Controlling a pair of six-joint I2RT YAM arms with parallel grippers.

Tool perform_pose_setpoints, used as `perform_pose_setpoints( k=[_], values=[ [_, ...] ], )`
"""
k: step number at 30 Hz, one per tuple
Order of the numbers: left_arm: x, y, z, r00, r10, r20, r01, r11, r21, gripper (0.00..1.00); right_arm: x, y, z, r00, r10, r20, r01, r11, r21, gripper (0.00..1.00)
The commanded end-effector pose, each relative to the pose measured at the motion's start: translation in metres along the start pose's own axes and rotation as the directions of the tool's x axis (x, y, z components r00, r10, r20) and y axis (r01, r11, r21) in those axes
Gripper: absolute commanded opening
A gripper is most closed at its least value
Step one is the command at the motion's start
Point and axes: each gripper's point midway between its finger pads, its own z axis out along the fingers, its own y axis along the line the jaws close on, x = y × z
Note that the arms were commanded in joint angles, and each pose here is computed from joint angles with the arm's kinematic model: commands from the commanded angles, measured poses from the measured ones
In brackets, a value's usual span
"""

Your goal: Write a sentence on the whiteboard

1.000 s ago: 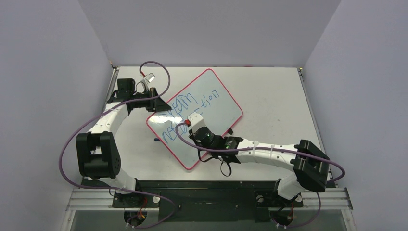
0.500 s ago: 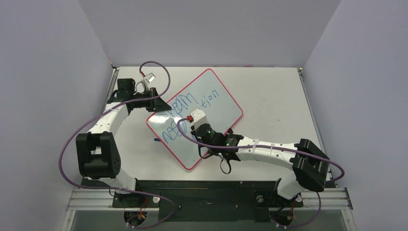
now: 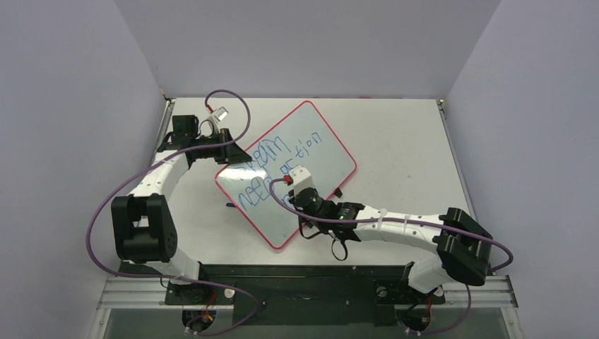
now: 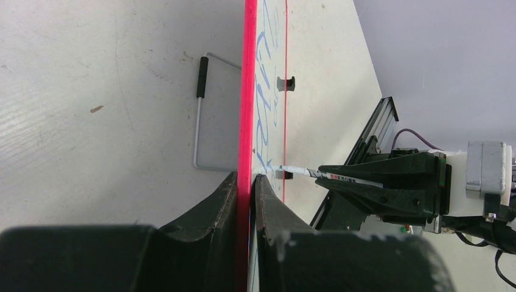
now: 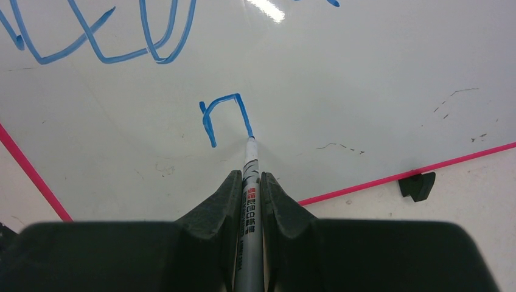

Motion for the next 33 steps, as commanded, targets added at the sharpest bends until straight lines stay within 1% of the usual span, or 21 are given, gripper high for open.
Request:
perform_pose_setpoints(
  k=[1,3,8,15,33],
  values=[
    [-0.014,-0.002,-0.006,0.991,0.123,0.047,-0.121,0.991,-0.056,0.00,-0.014,0.001,-0.013,0.999,0.031,0.037,-0.031,0.999,-0.010,0.00],
    [-0.015,-0.002,-0.006,0.991,0.124,0.047,-0.122,0.991,-0.056,0.00,-0.021,-0.002,-0.016,0.998,0.044,0.052,-0.043,0.999,-0.010,0.00],
    [-0.013,-0.003,-0.006,0.991,0.125,0.044,-0.123,0.991,-0.055,0.00,-0.048,-0.004,-0.025,0.987,0.118,0.106,-0.111,0.992,-0.066,0.00],
    [-0.013,-0.003,-0.005,0.991,0.125,0.041,-0.122,0.991,-0.053,0.00,-0.069,-0.016,-0.021,0.977,0.166,0.134,-0.157,0.985,-0.078,0.00],
    [-0.012,-0.002,-0.005,0.992,0.123,0.037,-0.121,0.991,-0.058,0.00,-0.067,-0.011,0.009,0.975,0.199,0.102,-0.189,0.977,-0.098,0.00]
  ],
)
